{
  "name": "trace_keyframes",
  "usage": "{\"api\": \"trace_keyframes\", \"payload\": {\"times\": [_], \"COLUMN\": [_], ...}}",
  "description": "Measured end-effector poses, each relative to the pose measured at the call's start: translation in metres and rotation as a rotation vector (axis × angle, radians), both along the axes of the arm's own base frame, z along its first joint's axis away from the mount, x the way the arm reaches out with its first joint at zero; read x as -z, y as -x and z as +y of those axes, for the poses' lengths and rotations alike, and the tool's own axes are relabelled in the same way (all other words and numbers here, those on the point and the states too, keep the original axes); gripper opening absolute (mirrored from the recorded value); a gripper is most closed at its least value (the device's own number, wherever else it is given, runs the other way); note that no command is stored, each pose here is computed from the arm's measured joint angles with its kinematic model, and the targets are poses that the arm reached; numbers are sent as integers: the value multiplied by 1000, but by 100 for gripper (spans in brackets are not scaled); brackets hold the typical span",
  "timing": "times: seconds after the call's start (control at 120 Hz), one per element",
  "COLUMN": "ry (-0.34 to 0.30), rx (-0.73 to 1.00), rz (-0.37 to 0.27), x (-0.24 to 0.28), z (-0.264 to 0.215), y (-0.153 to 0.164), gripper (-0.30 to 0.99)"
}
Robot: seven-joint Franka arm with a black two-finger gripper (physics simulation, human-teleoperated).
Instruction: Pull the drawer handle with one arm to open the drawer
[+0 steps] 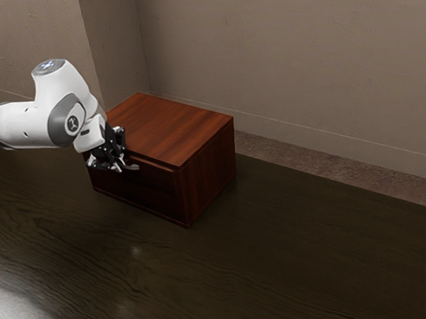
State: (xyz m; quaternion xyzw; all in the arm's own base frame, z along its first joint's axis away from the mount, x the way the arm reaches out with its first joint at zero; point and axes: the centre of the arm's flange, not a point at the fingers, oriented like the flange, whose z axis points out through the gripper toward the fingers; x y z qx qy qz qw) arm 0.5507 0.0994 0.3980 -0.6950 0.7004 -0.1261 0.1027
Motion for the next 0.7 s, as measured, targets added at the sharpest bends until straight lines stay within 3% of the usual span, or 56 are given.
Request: {"api": "trace_keyframes", "payload": {"times": [0.7], "ry": [11], "rx": [1], "rz": [13], "x": [-3], "z": [1], "y": [17], "gripper": [-2]}}
